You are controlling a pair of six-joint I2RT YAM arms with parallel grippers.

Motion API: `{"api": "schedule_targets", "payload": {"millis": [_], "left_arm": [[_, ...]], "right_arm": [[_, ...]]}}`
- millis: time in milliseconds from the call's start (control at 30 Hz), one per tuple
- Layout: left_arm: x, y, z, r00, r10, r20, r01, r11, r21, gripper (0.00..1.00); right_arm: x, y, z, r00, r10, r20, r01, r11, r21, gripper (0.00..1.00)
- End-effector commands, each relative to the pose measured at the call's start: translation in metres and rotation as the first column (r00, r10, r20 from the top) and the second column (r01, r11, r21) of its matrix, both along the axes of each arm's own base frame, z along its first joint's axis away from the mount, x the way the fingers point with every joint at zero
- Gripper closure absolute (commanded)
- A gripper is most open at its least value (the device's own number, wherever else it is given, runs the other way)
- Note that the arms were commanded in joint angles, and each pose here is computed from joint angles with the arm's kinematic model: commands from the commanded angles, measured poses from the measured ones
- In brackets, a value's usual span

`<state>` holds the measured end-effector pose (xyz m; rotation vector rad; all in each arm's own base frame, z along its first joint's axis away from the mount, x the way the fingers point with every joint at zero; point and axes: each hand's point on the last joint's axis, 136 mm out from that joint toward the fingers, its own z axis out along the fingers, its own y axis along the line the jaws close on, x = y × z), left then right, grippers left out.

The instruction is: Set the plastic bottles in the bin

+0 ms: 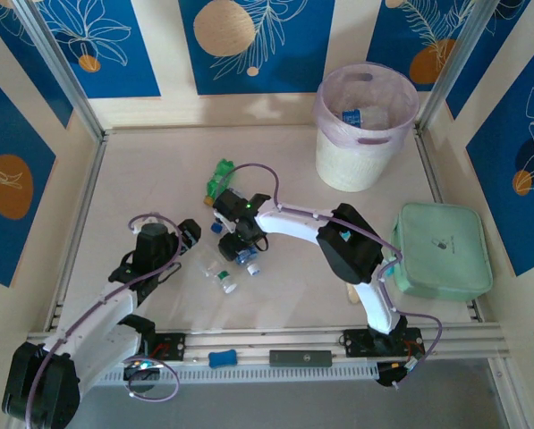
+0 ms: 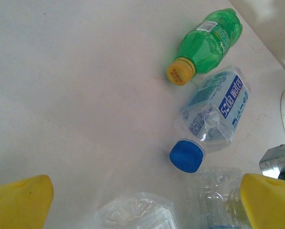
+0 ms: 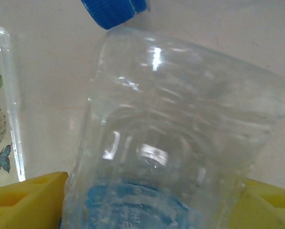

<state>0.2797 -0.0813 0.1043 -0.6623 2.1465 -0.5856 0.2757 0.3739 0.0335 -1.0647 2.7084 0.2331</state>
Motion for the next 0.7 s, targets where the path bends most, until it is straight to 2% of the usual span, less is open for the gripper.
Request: {"api": "schedule_targets", "payload": {"millis": [0, 100, 300, 500, 667], "left_arm": [[0.000, 0.000, -0.002, 1.000, 0.000, 0.002, 0.000, 1.000, -0.019, 0.00], [0.000, -0.001, -0.002, 1.000, -0.001, 0.002, 0.001, 1.000, -0.021, 0.00], [0.001, -0.001, -0.001, 1.000, -0.001, 0.006, 0.001, 1.000, -0.022, 0.00], [0.001, -0.003, -0.001, 1.000, -0.008, 0.003, 0.008, 0.999, -0.031, 0.00], [0.004, -0.011, 0.004, 0.999, -0.048, 0.023, 0.049, 0.998, -0.045, 0.00]], "right_arm": [[0.001, 0.002, -0.001, 1.000, 0.021, 0.011, -0.021, 0.999, -0.023, 0.22], [0.001, 0.001, 0.000, 1.000, 0.024, 0.015, -0.024, 0.999, -0.027, 0.25], [0.001, 0.007, 0.012, 0.999, 0.027, 0.028, -0.028, 0.999, 0.021, 0.38], [0.004, 0.017, 0.045, 0.998, 0.011, 0.057, -0.021, 0.982, 0.186, 0.45], [0.010, 0.015, 0.083, 0.999, -0.038, 0.028, 0.024, 0.921, 0.388, 0.46]]}}
